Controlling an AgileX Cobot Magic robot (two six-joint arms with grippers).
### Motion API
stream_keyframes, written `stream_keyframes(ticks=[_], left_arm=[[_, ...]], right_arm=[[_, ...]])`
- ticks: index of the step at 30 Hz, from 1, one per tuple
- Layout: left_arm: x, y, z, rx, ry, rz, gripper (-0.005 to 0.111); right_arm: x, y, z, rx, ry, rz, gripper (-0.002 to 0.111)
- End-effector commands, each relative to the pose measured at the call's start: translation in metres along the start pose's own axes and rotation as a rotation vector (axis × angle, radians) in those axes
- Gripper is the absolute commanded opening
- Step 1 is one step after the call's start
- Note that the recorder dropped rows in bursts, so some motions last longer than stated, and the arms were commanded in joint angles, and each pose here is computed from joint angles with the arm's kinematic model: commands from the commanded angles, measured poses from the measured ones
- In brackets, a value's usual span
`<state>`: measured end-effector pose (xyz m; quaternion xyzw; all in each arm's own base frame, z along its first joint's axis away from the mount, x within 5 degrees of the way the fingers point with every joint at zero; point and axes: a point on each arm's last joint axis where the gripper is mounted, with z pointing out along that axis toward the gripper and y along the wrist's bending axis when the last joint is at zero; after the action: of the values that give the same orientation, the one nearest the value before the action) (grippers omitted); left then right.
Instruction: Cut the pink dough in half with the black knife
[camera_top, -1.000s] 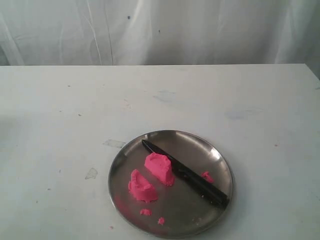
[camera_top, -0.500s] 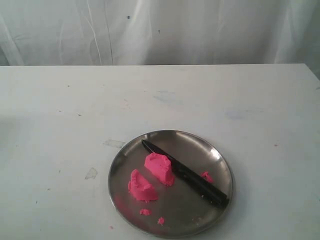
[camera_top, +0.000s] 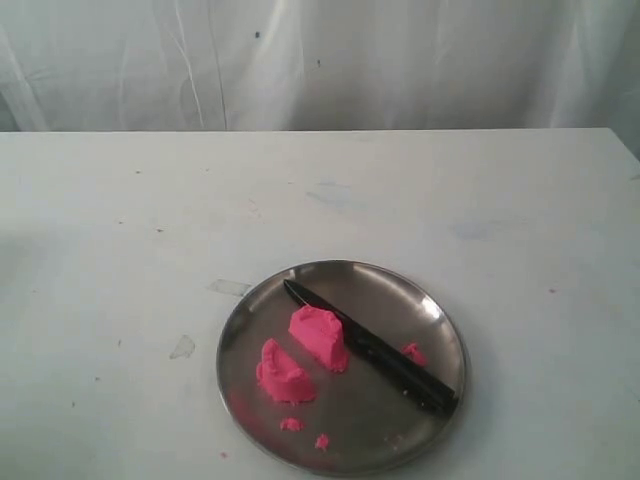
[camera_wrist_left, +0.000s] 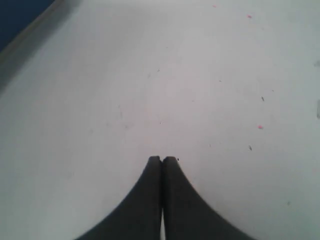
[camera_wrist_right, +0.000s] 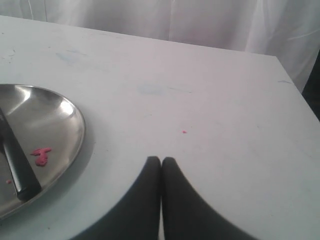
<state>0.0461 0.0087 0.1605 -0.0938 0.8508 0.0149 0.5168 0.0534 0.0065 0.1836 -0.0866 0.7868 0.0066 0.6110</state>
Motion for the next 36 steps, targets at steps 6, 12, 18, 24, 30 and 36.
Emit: stream_keyframes(ticks=[6,12,18,24,30,36], left_arm=[[0.0008,-0.0054,0.0021,0.094,-0.044,0.364,0.0],[0.0008,-0.0055,0.0021,0.1,-0.029,0.072,0.0],[0.0008,-0.0055,0.0021,0.1,-0.029,0.068,0.0],[0.0008,-0.0055,0.0021,0.1,-0.029,0.068,0.0],[0.0004,-0.0019,0.0022,0.036,-0.034,0.043,0.0],[0.0003,-0.0003,0.0022,0.006,-0.036,0.028,0.0]], right_arm=[[0.0007,-0.0002,0.0,0.005,-0.008,-0.002,0.0],[0.0007,-0.0002,0.0,0.005,-0.008,-0.002,0.0],[0.0007,-0.0002,0.0,0.005,-0.008,-0.002,0.0],[0.0007,-0.0002,0.0,0.005,-0.008,-0.002,0.0],[0.0007,-0.0002,0.0,0.005,-0.008,-0.002,0.0],[0.0007,-0.0002,0.0,0.005,-0.008,-0.002,0.0]])
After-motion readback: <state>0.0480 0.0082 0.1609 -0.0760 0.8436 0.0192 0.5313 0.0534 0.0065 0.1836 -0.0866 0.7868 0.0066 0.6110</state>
